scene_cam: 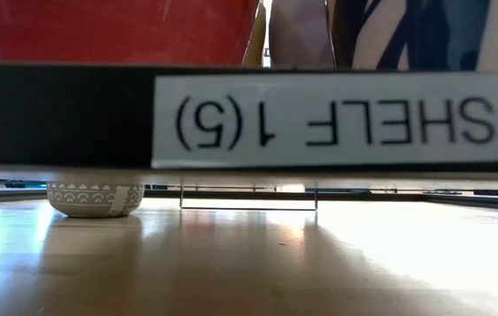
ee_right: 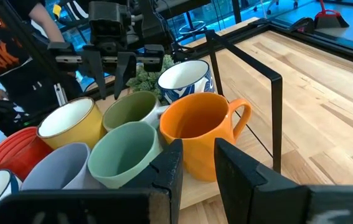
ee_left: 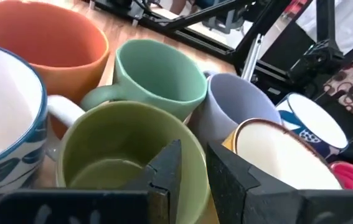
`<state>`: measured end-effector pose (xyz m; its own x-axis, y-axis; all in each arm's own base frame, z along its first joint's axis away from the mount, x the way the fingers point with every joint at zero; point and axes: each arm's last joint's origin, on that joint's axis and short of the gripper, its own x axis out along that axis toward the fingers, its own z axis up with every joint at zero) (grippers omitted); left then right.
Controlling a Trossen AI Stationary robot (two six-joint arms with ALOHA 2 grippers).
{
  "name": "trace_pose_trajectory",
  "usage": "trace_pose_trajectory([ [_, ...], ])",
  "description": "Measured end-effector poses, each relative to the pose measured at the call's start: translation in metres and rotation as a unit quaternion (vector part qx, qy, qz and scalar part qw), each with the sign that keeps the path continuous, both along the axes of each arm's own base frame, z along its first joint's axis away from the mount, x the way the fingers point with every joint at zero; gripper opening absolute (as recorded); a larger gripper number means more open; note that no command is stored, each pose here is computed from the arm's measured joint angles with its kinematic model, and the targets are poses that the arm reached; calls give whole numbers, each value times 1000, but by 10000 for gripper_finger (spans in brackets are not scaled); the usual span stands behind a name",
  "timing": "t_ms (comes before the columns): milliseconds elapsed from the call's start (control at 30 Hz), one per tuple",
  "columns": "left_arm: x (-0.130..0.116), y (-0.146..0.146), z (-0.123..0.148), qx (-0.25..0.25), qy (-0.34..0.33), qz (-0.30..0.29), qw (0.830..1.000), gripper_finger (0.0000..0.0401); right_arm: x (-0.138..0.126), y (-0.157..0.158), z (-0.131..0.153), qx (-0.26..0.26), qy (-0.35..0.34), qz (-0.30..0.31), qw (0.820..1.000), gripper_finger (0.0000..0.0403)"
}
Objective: Place coffee mugs
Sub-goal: Adjust the yellow mug on the shelf, then return to Home Position
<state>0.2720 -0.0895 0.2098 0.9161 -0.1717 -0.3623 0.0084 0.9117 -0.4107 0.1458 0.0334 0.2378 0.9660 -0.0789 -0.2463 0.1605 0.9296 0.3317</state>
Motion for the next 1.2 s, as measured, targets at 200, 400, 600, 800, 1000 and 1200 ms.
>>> trace_pose_trajectory([
  [200,-3,-5,-2,4,13,-11,1000,62,0,0,0,-1,0,0,1000,73],
  [400,-5,-9,-4,6,24,-21,999,62,0,0,0,0,0,0,1000,73],
  [600,-6,-11,-4,-9,28,-54,998,62,0,0,0,0,0,0,1000,73],
  [800,-6,-11,-5,-8,33,-50,998,62,0,0,0,1,0,0,1000,73],
  [1000,-6,0,2,30,9,0,1000,62,0,0,0,0,0,-3,1000,73],
  [1200,-17,18,46,58,-39,2,998,62,0,0,1,-3,-4,-4,1000,73],
])
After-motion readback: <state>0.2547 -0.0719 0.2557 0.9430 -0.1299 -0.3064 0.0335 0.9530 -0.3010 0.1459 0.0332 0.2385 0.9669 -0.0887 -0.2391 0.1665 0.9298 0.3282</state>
